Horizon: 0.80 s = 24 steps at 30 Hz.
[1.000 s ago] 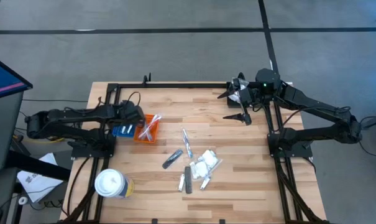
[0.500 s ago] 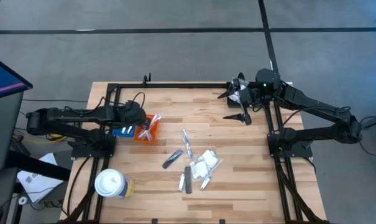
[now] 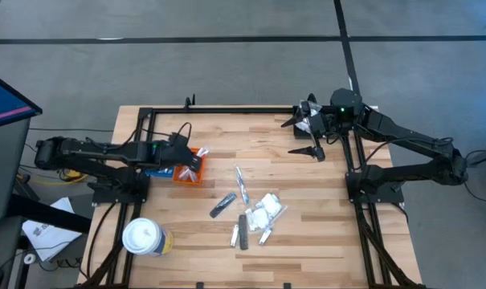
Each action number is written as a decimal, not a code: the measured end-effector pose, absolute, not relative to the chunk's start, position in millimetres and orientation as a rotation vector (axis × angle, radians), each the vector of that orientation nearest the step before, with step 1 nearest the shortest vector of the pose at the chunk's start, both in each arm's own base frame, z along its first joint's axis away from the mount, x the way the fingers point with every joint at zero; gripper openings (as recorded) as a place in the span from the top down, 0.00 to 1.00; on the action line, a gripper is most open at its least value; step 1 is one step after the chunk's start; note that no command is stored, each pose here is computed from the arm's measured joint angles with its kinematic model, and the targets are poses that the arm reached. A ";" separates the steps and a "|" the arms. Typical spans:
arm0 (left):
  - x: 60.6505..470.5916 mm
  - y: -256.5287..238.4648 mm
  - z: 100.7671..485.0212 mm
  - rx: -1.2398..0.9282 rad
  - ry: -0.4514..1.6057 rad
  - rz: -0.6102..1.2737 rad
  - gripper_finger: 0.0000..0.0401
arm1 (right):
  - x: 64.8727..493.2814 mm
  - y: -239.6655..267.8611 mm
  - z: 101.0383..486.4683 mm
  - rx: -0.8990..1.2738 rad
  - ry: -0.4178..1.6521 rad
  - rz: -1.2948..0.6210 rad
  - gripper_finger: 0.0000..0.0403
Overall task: Pick & Place Travel size toiletries
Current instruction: Put the black comb into the right black bin
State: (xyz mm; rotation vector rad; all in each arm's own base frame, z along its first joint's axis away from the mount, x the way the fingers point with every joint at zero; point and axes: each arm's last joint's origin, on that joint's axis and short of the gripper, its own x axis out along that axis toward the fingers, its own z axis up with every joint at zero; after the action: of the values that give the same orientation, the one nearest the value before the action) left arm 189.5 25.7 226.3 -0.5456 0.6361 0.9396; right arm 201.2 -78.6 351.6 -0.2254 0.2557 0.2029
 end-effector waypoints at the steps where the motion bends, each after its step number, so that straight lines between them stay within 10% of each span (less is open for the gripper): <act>1: 190.4 24.6 226.8 -0.546 0.628 0.932 0.74 | 201.2 -78.6 351.6 -0.225 0.256 0.203 0.01; 24: 217.0 -18.3 252.8 -0.553 0.351 0.587 0.74 | 201.3 -78.6 351.7 -0.229 0.255 0.203 0.01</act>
State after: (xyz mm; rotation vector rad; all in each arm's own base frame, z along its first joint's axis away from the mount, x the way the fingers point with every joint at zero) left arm 217.0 -18.3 252.8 -0.5529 0.3513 0.5868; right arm 201.3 -78.6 351.7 -0.2294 0.2550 0.2034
